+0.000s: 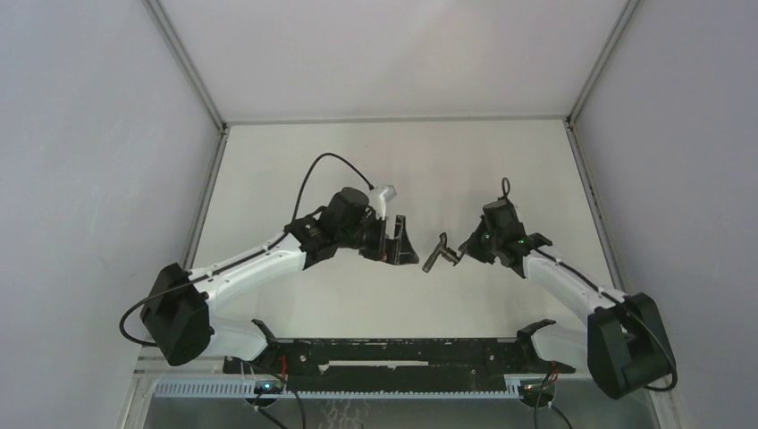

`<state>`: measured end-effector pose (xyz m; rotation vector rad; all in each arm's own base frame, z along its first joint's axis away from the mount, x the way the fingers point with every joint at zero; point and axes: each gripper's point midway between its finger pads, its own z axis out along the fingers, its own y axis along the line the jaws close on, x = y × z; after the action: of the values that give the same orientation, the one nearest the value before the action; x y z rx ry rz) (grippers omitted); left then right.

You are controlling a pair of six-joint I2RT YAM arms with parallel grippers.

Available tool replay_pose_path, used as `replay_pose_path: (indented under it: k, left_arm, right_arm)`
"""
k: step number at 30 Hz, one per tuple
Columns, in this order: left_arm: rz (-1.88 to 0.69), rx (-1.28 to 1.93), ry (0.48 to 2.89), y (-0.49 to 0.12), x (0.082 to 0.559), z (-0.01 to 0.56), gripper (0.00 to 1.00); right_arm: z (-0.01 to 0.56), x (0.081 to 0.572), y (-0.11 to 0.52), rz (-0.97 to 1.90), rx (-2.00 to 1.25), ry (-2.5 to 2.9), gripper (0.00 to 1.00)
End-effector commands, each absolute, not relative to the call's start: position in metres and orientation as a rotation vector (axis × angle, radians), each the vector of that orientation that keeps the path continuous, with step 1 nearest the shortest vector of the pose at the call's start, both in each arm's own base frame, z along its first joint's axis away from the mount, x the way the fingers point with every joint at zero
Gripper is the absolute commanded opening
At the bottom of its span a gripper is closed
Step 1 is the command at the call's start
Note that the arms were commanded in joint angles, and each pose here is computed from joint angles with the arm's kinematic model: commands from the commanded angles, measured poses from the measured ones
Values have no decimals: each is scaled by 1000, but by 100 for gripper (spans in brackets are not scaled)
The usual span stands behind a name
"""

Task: Install the water faucets

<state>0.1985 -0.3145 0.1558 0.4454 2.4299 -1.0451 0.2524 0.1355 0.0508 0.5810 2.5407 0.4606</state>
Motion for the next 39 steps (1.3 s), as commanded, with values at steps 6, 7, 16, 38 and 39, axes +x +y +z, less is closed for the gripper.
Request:
replay_pose_path:
  k: [6, 7, 16, 38, 39]
  left_arm:
    - [-1461, 373, 2190, -374, 203, 192, 99]
    - [-1480, 390, 2197, -379, 202, 192, 98]
    - [-1509, 409, 2241, -392, 199, 182, 78]
    - [-1212, 1338, 2063, -331, 162, 201, 0]
    - [-1246, 1411, 2024, -327, 153, 207, 0]
  right_arm:
    - [126, 271, 159, 922, 699, 2275, 0]
    - [129, 272, 160, 951, 700, 2266, 0]
    - [140, 270, 160, 1025, 696, 2249, 0]
    - [240, 198, 185, 1420, -280, 1921, 77]
    - [246, 193, 187, 1432, -339, 1884, 78]
